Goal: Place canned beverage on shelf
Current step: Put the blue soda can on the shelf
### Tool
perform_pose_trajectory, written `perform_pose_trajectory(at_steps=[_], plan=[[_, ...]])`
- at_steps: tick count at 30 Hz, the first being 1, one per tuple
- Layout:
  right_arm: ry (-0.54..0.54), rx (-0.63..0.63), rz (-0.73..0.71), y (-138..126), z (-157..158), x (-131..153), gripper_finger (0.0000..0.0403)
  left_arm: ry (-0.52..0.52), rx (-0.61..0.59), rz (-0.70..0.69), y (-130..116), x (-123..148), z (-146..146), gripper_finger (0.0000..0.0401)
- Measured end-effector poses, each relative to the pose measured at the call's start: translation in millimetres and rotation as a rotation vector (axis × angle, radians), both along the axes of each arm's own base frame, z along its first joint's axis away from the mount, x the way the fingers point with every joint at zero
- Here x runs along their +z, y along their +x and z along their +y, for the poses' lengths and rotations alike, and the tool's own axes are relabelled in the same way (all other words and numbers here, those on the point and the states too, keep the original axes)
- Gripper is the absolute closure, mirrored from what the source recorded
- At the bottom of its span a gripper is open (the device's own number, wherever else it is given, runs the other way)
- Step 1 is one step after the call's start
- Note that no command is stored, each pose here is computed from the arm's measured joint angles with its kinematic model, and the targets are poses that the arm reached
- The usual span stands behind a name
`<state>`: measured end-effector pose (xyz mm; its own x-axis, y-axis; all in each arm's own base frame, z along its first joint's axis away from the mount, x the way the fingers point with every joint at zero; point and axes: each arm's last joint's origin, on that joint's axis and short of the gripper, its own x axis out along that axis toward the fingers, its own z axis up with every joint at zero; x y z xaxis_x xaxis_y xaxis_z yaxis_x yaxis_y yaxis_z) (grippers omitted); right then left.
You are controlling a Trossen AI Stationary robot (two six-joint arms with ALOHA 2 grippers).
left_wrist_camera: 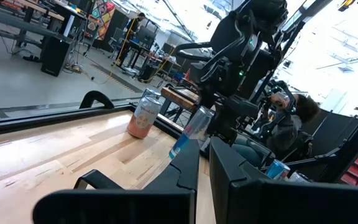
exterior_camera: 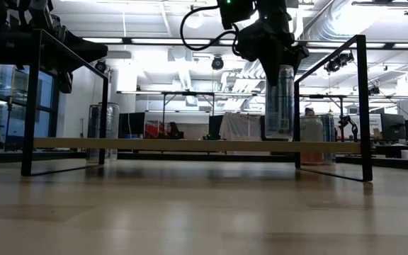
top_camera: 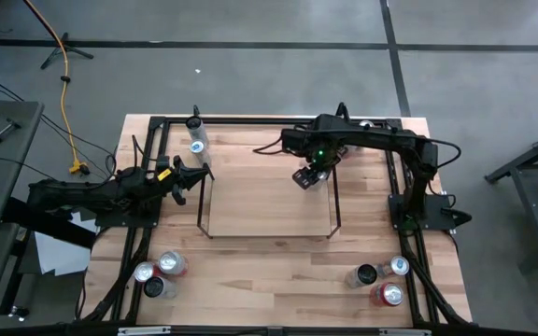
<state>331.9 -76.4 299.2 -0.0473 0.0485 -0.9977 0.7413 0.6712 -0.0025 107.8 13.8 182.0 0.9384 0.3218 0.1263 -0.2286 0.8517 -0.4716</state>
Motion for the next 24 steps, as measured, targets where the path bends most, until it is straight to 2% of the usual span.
perform_pose_trajectory(at_steps=[11, 17, 24], plan=[[-0.014, 0.011, 0.015, 1, -1, -3, 0.0164, 0.000, 0.000, 0.000, 0, 0, 0, 0.0401], [0.032, 0.039, 0.028, 5, -1, -10, 0.0164, 0.000, 0.000, 0.000, 0, 0, 0, 0.0401], [0.021, 0.042, 0.019, 9, -2, -13, 0.0164, 0.000, 0.000, 0.000, 0, 0, 0, 0.0401]])
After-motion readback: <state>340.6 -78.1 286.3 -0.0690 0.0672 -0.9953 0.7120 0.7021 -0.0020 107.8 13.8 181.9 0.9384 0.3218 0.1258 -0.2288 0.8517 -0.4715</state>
